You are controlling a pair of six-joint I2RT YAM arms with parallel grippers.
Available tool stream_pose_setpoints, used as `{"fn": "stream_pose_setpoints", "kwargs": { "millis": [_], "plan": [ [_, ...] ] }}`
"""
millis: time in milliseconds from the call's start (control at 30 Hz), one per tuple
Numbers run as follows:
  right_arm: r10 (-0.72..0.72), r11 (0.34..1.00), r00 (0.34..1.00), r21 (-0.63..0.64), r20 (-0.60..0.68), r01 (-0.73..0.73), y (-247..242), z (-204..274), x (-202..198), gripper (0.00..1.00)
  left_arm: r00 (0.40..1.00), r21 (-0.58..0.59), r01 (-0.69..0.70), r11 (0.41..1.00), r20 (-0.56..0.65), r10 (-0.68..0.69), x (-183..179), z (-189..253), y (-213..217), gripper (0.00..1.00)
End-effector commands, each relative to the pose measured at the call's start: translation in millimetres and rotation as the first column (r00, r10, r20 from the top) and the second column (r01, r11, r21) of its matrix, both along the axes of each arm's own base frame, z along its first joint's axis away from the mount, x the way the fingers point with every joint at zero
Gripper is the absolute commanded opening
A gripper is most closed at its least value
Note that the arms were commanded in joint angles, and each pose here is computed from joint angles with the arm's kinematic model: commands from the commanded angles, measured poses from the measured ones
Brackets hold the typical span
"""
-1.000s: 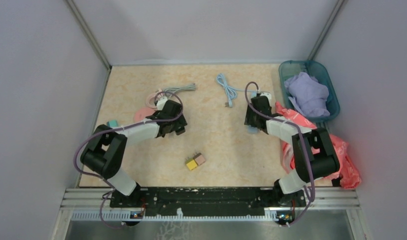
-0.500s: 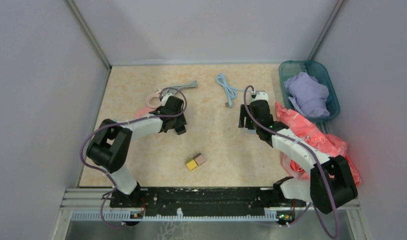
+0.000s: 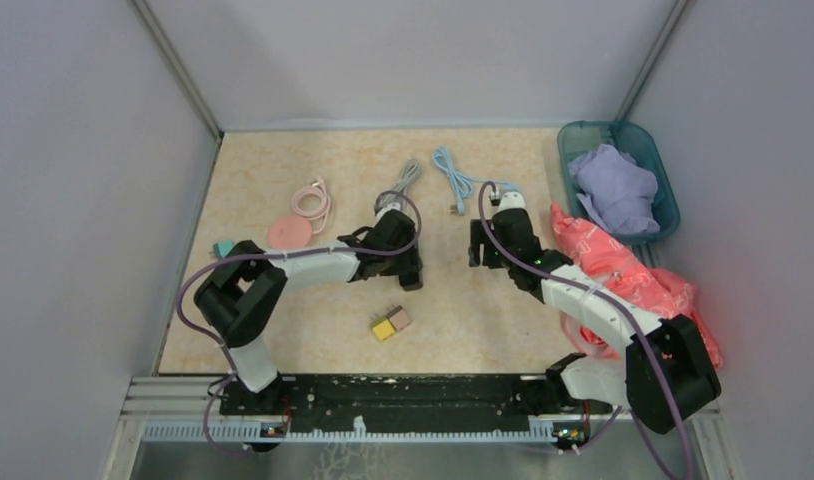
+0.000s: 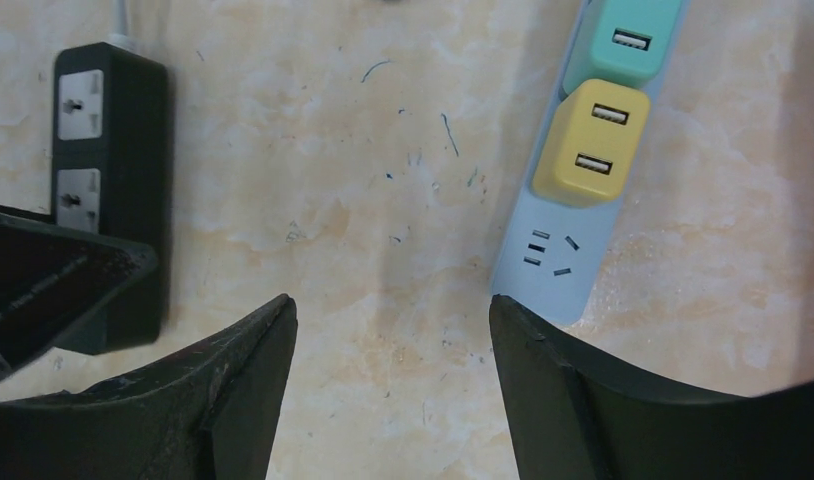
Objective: Insert the plug
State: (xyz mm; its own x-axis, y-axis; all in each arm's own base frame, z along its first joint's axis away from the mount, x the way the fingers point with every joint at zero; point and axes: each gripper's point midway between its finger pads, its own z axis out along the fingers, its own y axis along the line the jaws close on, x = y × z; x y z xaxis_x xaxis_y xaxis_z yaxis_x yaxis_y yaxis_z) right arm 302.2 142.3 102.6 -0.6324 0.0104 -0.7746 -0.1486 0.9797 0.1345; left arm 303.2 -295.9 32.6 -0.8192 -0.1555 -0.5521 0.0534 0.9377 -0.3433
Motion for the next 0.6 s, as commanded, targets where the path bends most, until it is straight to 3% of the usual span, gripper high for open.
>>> {"fn": "stream_pose_setpoints", "kwargs": {
  "millis": [0,133,233,567],
  "plan": [
    [0.032,0.999,0.998,0.035,0.059,-0.034,9,18,4,0.7,0.987,-0.039,0.086,0.996,-0.13,-0.09,-40,-20,-33,0.5],
    [0.047,0.998,0.997,0.039,0.063,-0.049,10,19,2,0.7,0.977,-0.082,0.141,0.987,-0.152,-0.153,-62,-20,-56,0.52],
    [0.059,0.997,0.996,0.049,0.071,-0.063,12,19,0,0.7,0.973,-0.082,0.164,0.983,-0.148,-0.175,-72,-17,-65,0.61],
    [0.073,0.996,0.995,0.055,0.075,-0.077,10,18,-7,0.7,0.986,-0.043,0.157,0.987,-0.048,-0.159,-67,18,-49,0.74]
  ]
}}
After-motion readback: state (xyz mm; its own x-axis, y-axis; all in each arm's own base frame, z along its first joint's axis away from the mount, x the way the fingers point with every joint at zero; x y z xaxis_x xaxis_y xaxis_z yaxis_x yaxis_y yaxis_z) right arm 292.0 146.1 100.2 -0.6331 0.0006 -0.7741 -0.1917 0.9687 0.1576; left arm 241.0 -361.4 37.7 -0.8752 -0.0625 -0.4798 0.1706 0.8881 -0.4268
